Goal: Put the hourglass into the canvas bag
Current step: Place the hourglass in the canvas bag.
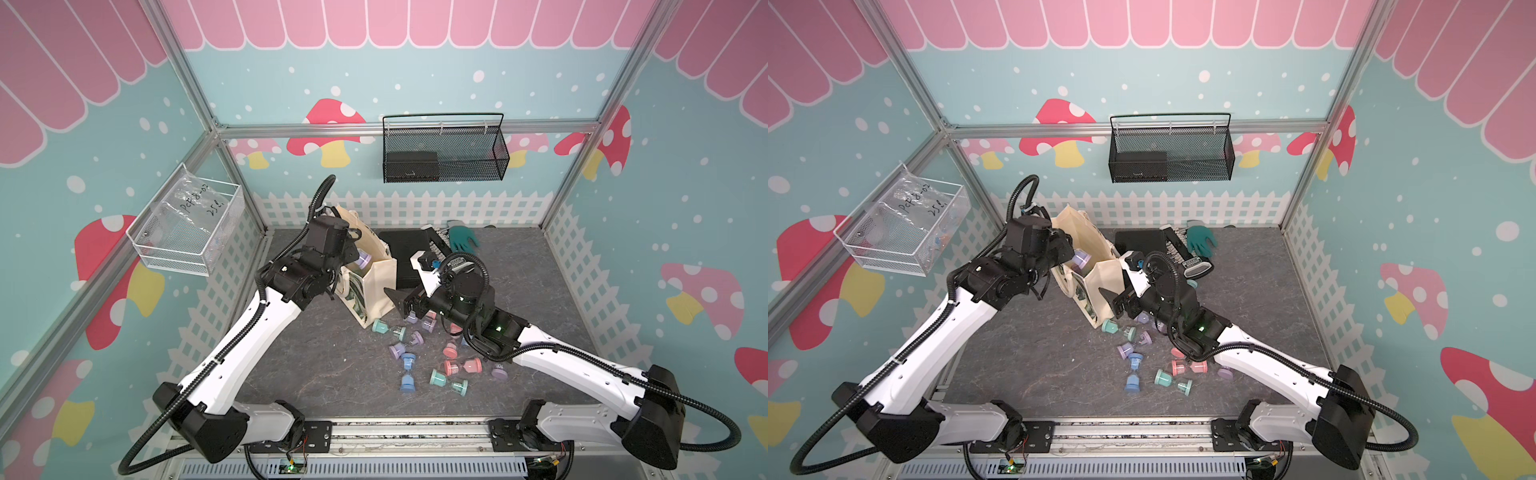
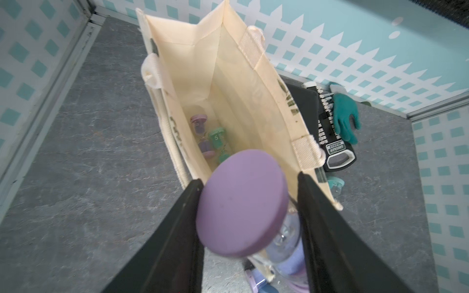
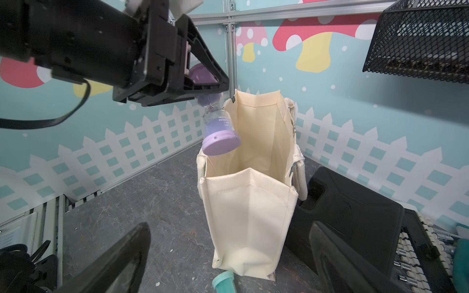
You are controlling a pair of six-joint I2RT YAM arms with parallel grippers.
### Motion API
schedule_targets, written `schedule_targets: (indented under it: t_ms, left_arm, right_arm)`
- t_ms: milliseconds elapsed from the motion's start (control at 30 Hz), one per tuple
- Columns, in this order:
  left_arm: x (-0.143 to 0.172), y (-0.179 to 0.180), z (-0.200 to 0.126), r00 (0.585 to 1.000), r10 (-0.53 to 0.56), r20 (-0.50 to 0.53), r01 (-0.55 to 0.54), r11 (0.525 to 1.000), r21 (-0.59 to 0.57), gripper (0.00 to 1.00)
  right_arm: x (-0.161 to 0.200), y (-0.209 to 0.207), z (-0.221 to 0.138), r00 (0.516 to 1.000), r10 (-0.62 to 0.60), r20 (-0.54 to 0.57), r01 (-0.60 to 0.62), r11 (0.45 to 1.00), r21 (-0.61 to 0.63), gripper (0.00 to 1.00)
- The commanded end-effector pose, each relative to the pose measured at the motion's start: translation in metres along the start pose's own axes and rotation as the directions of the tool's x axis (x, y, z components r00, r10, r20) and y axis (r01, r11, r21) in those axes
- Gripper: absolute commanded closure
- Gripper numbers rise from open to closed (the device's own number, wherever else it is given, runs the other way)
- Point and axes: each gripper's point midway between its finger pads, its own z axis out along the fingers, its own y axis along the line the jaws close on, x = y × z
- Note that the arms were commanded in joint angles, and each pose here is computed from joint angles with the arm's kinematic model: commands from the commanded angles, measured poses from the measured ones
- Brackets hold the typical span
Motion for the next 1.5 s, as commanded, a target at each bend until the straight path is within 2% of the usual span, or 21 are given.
schedule_targets:
  t_ms: [0, 200, 400, 600, 767, 1167, 1333, 1467]
  left_arm:
    - [-0.016, -0.009, 0.021, 1.000, -0.010, 0.009, 0.010, 0.999, 0.037, 0.62]
    - [-0.015, -0.001, 0.071, 0.999, -0.018, -0.051, 0.018, 1.000, 0.002, 0.62]
    - [0.001, 0.007, 0.118, 0.991, 0.003, -0.136, -0.006, 1.000, -0.023, 0.63]
    - [0.024, 0.021, 0.154, 0.976, 0.030, -0.218, -0.043, 0.997, -0.057, 0.63]
    - [0.047, 0.031, 0.181, 0.955, 0.065, -0.288, -0.096, 0.991, -0.096, 0.63]
    - [0.099, 0.058, 0.222, 0.906, 0.107, -0.409, -0.181, 0.972, -0.148, 0.59]
    - [0.105, 0.062, 0.225, 0.901, 0.109, -0.420, -0.192, 0.968, -0.161, 0.56]
    - [0.101, 0.064, 0.224, 0.905, 0.112, -0.411, -0.198, 0.965, -0.173, 0.48]
  right_arm:
    - [-0.008, -0.004, 0.005, 1.000, 0.012, 0.002, -0.012, 1.000, 0.002, 0.01]
    - [-0.008, -0.010, 0.012, 1.000, 0.019, -0.009, -0.019, 1.000, -0.003, 0.00]
    - [-0.001, -0.017, 0.018, 0.999, 0.026, -0.033, -0.026, 1.000, 0.002, 0.00]
    - [0.007, -0.026, 0.022, 0.998, 0.033, -0.052, -0.032, 0.999, 0.011, 0.00]
    - [0.014, -0.023, 0.030, 0.996, 0.043, -0.073, -0.046, 0.998, -0.038, 0.00]
    - [0.039, -0.032, 0.038, 0.991, 0.063, -0.121, -0.065, 0.998, -0.014, 0.00]
    - [0.042, -0.033, 0.038, 0.989, 0.072, -0.125, -0.074, 0.997, -0.013, 0.00]
    - [0.042, -0.035, 0.036, 0.990, 0.073, -0.121, -0.074, 0.997, -0.010, 0.01]
